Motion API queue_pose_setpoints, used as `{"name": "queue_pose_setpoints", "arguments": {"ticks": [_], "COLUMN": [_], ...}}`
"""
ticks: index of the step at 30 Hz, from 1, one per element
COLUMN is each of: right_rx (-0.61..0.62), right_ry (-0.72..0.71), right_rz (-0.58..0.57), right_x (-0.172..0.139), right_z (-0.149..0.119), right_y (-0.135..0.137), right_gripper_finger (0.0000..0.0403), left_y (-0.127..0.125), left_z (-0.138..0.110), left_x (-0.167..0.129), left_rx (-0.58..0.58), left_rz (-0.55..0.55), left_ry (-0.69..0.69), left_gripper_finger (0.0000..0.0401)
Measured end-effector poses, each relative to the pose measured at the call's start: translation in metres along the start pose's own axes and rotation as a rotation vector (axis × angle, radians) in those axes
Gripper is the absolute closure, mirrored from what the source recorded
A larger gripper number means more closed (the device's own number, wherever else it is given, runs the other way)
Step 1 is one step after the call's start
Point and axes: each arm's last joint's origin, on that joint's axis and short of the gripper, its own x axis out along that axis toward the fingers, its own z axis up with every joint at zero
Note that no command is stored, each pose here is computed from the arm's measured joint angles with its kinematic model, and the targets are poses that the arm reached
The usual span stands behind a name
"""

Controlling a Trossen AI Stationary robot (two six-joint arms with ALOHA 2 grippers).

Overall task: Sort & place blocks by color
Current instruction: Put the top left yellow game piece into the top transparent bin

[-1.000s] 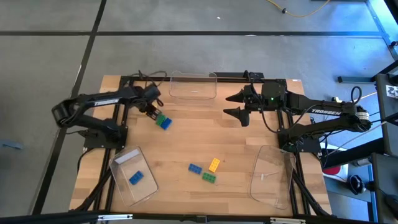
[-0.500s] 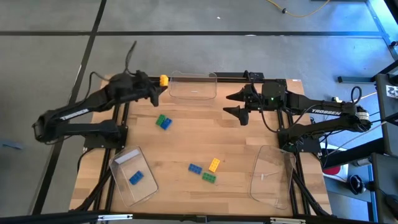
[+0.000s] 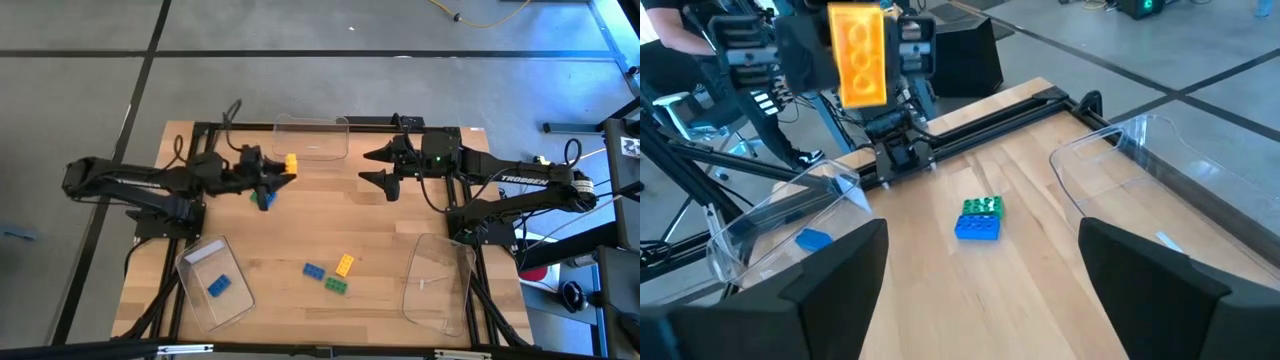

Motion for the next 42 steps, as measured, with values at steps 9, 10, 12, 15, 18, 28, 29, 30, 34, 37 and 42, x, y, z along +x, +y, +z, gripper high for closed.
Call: {"name": "queue_pose_setpoints", "arguments": {"ticks": [9, 10, 12, 15, 18, 28, 29, 30, 34, 37, 42], "right_rx": [-0.001, 0.000, 0.000, 0.000, 0.000, 0.000, 0.000, 0.000, 0.000, 0.000, 0.000], "right_ry": [-0.004, -0.004, -0.004, -0.004, -0.005, -0.007, -0.008, -0.009, -0.015, -0.015, -0.015], "right_rz": [0.002, 0.002, 0.002, 0.002, 0.002, -0.004, -0.008, -0.012, -0.030, -0.030, -0.030], "right_x": [0.000, 0.000, 0.000, 0.000, 0.000, 0.000, 0.000, 0.000, 0.000, 0.000, 0.000], "right_z": [0.000, 0.000, 0.000, 0.000, 0.000, 0.001, 0.001, 0.001, 0.001, 0.001, 0.001], "right_y": [0.000, 0.000, 0.000, 0.000, 0.000, 0.000, 0.000, 0.000, -0.001, -0.001, -0.001], "right_gripper_finger": [0.0072, 0.0072, 0.0072, 0.0072, 0.0072, 0.0072, 0.0072, 0.0072, 0.0072, 0.0072, 0.0072], "left_y": [-0.001, -0.001, -0.001, -0.001, -0.001, 0.025, 0.031, 0.038, 0.066, 0.091, 0.134], "left_z": [-0.006, -0.005, -0.004, -0.004, -0.004, 0.027, 0.032, 0.038, 0.060, 0.066, 0.058], "left_x": [0.006, 0.006, 0.005, 0.005, 0.005, 0.018, 0.021, 0.026, 0.048, 0.070, 0.108], "left_rx": [-0.012, -0.011, -0.011, -0.011, -0.010, 0.021, 0.032, 0.038, 0.055, 0.063, 0.022], "left_rz": [-0.002, -0.002, -0.003, -0.003, -0.010, 0.130, 0.163, 0.191, 0.294, 0.396, 0.519], "left_ry": [0.008, 0.007, 0.005, 0.004, 0.007, 0.056, 0.088, 0.121, 0.265, 0.378, 0.506], "left_gripper_finger": [0.0274, 0.0274, 0.0274, 0.0274, 0.0274, 0.0274, 0.0274, 0.0274, 0.0274, 0.0274, 0.0274]}}
